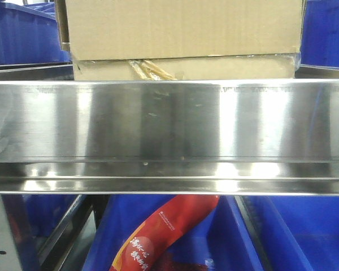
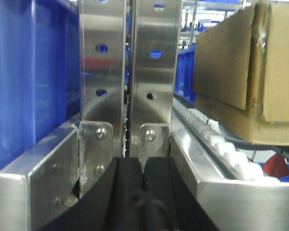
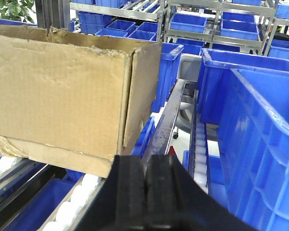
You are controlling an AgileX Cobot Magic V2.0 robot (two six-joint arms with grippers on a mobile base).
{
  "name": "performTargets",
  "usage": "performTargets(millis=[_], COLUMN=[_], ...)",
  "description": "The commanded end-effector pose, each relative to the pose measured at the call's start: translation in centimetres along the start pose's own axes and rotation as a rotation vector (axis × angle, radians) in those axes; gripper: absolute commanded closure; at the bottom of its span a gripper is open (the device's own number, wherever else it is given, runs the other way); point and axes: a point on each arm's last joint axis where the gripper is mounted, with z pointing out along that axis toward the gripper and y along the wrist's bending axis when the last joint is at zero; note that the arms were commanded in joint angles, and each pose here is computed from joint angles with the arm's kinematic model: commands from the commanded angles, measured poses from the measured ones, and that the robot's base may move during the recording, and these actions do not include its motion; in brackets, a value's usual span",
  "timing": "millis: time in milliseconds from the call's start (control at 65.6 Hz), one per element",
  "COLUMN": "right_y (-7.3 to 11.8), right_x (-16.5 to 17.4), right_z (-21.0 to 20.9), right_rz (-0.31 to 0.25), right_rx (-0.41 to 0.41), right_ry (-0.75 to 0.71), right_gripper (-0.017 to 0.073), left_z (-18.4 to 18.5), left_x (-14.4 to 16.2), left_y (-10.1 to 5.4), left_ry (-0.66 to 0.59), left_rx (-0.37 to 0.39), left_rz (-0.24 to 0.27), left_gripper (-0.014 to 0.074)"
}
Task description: Stack two boxes on right shelf middle
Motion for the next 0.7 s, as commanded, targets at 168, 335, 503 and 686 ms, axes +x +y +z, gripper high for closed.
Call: performTargets(millis=[168, 335, 503, 686], right_y=[-0.12, -0.12, -0.12, -0.12], right_x=[-0.23, -0.23, -0.23, -0.23], right_z=[-0.12, -0.12, -0.12, -0.12], right_rz=[-0.013, -0.013, -0.013, -0.013], right_rx=[0.016, 0.016, 0.016, 0.016], right_ry=[-0.028, -0.028, -0.028, -0.028], right_gripper=[0.0713, 0.0713, 0.0713, 0.0713], left_z=[-0.06, -0.06, -0.06, -0.06], left_x=[-0.12, -0.12, -0.12, -0.23], left_y=[0.01, 0.01, 0.01, 0.01], left_ry=[-0.021, -0.021, -0.021, -0.033], left_rx=[-0.002, -0.002, -0.002, -0.001], left_rz=[-0.005, -0.005, -0.005, -0.005], left_gripper=[0.0704, 0.0704, 0.0704, 0.0704])
